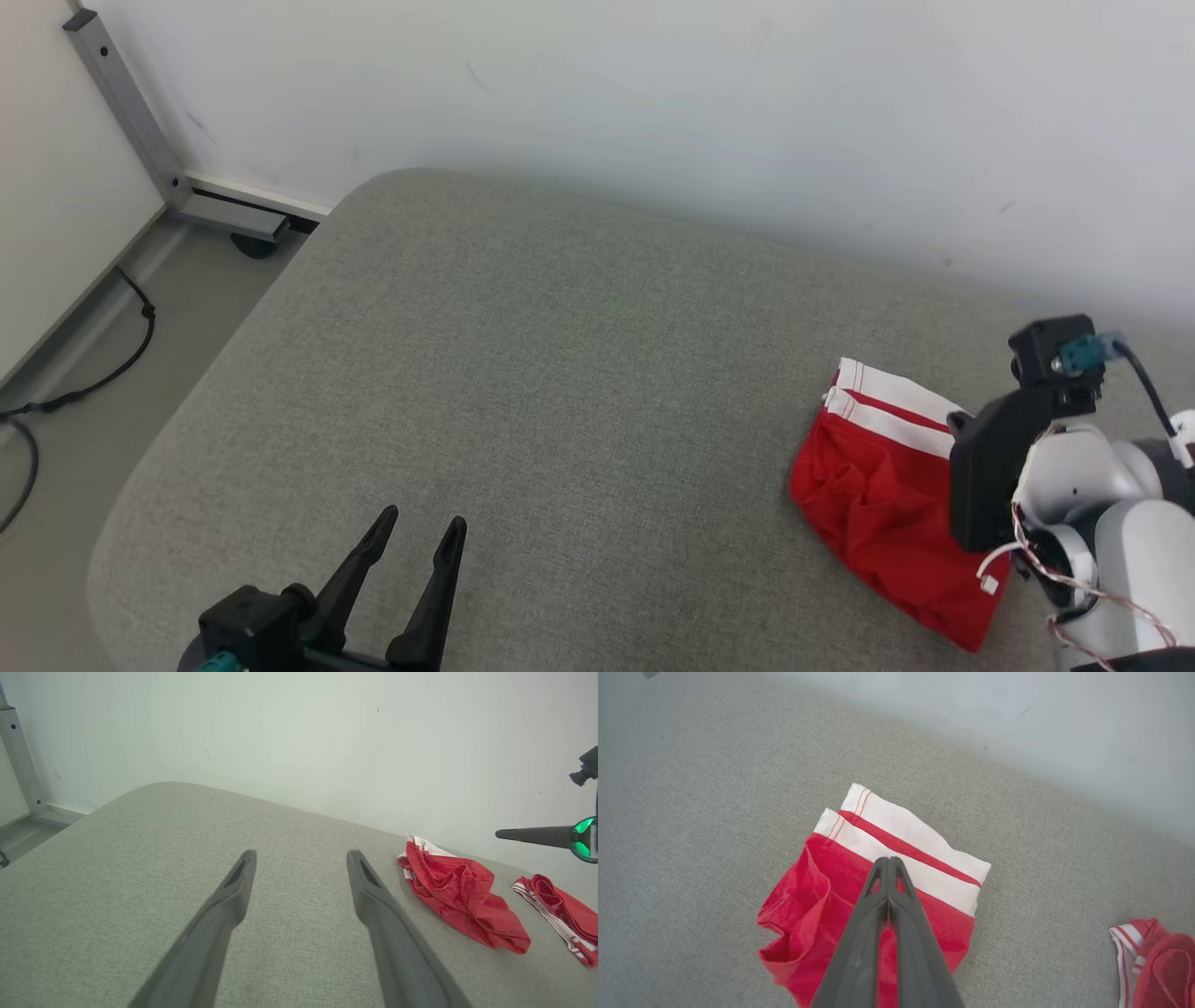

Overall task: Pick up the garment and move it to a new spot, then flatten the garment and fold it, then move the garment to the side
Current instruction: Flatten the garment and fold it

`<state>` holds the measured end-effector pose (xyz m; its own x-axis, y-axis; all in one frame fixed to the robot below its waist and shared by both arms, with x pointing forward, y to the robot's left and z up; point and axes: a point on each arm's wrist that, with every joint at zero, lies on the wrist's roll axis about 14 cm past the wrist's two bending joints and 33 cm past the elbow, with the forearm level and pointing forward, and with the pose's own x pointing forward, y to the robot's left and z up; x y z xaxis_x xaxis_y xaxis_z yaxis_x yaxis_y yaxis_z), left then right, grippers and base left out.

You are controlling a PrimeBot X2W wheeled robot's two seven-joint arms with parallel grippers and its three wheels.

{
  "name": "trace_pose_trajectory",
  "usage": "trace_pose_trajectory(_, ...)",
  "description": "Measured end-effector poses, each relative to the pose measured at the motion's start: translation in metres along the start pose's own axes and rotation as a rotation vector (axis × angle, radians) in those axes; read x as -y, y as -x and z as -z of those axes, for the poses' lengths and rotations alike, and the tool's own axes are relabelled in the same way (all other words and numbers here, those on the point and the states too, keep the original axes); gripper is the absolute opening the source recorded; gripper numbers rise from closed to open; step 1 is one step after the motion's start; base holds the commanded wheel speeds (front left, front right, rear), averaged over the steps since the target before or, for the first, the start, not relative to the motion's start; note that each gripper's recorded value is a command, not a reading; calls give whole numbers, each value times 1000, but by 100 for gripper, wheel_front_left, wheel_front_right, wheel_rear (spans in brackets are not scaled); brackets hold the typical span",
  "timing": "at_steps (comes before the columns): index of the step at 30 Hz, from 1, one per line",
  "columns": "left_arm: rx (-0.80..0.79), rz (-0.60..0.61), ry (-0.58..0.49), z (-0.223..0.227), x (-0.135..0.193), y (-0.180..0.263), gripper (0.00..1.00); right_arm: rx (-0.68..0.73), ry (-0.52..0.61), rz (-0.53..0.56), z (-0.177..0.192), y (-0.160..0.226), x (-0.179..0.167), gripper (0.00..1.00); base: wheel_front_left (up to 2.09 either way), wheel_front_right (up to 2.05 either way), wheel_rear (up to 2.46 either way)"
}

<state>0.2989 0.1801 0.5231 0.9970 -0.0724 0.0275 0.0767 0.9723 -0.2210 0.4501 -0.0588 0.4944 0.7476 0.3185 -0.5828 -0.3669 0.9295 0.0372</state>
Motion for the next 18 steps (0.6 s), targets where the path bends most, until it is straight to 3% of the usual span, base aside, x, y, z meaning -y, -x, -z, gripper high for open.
trace_pose_trajectory(7,-8,-7,0,2,-3,-5,100,-110,21,-1,50,-23,-4,0,0,0,0)
trace_pose_trajectory(18,-16,-27,-3,5,-8,-2,100,-149,59,-140,67,-38,-51,0,0,0,0)
